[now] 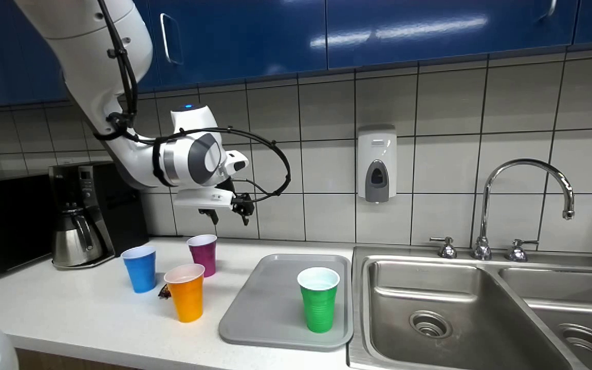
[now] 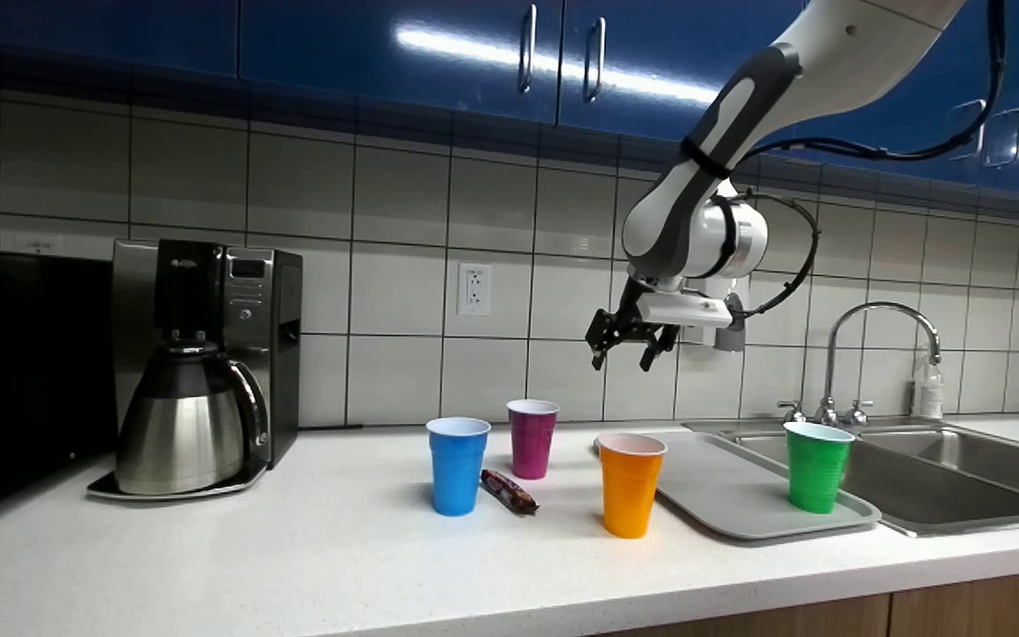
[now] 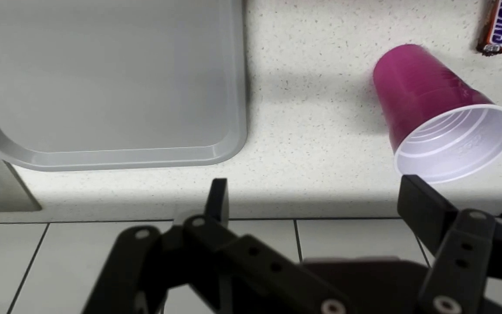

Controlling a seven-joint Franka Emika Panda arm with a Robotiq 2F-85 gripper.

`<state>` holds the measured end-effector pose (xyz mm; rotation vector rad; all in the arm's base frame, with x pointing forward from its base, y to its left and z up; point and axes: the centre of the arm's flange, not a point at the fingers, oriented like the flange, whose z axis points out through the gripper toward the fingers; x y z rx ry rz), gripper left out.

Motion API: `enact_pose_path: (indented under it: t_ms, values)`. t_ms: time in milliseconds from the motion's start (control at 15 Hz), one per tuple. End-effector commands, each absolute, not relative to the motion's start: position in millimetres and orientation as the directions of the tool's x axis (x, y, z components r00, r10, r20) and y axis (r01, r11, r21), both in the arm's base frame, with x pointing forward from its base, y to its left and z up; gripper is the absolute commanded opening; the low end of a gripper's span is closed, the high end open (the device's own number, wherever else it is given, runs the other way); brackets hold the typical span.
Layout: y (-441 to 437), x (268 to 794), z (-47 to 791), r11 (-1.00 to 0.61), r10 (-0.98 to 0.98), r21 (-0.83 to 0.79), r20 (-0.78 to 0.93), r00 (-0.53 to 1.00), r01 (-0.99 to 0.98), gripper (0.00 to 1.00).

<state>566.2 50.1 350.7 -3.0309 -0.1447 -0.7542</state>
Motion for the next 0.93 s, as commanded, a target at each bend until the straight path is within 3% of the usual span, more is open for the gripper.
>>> enact_pose_path:
  t_ms: [0, 867]
  values:
    - [32, 551, 364, -0.998, 0.049, 0.001, 0.473, 0.88, 0.056, 1.0]
    - [-16, 545, 361, -0.999, -0.028, 0.012, 0.461, 0.887, -0.038, 1.0]
